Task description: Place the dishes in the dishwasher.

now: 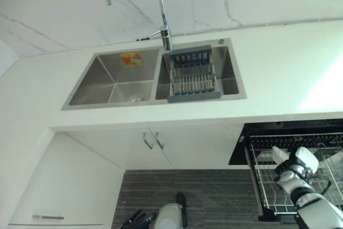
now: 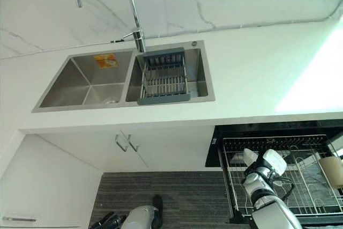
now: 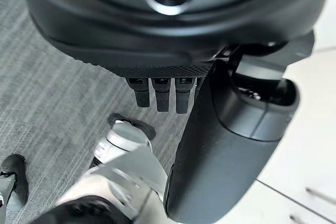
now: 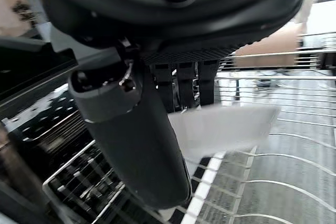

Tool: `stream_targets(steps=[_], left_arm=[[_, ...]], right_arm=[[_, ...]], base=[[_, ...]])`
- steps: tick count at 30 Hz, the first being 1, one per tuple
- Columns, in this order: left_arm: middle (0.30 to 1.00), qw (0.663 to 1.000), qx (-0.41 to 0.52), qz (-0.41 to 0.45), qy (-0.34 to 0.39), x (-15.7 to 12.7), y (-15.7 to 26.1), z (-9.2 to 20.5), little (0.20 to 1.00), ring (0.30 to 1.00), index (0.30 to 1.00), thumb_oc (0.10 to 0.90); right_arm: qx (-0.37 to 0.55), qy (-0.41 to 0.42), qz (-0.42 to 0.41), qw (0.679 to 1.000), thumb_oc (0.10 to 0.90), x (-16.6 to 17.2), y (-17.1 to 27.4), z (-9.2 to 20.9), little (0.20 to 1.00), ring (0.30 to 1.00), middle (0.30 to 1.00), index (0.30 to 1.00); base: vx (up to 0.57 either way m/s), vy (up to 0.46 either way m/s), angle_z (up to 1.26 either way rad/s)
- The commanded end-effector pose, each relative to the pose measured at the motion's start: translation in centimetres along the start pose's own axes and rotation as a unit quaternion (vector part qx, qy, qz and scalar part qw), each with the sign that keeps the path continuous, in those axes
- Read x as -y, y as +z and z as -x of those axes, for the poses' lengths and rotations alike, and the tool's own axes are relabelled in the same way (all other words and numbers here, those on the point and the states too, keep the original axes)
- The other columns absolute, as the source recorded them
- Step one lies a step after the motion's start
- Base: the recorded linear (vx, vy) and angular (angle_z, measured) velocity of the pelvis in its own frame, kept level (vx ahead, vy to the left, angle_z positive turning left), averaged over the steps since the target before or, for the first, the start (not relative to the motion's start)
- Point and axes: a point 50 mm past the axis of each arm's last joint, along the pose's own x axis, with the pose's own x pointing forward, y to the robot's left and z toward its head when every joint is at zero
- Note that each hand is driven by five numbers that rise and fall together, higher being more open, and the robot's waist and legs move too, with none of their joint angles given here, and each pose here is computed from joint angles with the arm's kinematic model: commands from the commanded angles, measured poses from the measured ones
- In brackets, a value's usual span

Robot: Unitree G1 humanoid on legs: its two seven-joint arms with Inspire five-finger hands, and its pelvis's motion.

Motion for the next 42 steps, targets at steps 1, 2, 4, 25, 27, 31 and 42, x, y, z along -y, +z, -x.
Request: stream_targets(steps=[1,2,4,25,27,31,42], left_arm=[[0.900,1.000,0.021,-0.023,0.005,-1.3,1.4,0.4,0.900,0.900,0.900,0.800],[0.900,1.000,0.017,-0.025,0.005,-1.3,1.4,0.4,0.900,0.900,0.900,0.800],[0.900,0.999,0.015,-0.027,0.007,-1.4,1.3,0.4,0.900,0.900,0.900,0.800],[0.900,0.999,0.008,-0.020,0.027,-1.5,0.7,0.4,0.900,0.900,0.900,0.800],[0.900,0.999,0.009,-0.011,0.036,-1.9,0.5,0.6,0.900,0.900,0.900,0.800],[0.900,0.999,0.013,0.003,0.048,-2.2,0.4,0.8,0.900,0.900,0.900,0.800],[0.900,0.997,0.021,0.035,0.068,-3.4,-0.1,1.3,0.900,0.900,0.900,0.800]], right_arm=[[-0.017,-0.046,-0.080,0.996,0.800,3.4,0.7,-1.5,0.900,0.900,0.900,0.900],[-0.028,-0.041,-0.110,0.993,0.800,3.4,0.6,-1.5,0.900,0.900,0.900,0.900],[-0.043,-0.030,-0.175,0.983,0.800,3.4,0.6,-1.6,0.900,0.900,0.900,0.900],[0.136,0.173,-0.526,0.822,0.800,6.0,9.5,-0.4,0.900,0.900,0.900,0.900],[0.173,0.185,-0.540,0.803,0.800,7.2,11.0,0.2,0.900,0.900,0.900,0.900],[0.227,0.199,-0.588,0.750,0.800,9.5,11.5,1.0,0.900,0.900,0.900,0.900],[0.262,0.128,-0.739,0.607,0.800,14.1,3.8,0.7,0.900,0.900,0.900,0.900]], base=[[0.02,-0.030,-0.09],[0.02,-0.022,-0.16],[0.02,-0.028,-0.18],[0.02,-0.014,-0.13],[-0.01,-0.014,-0.06],[-0.01,-0.021,-0.12],[-0.01,-0.029,-0.12]])
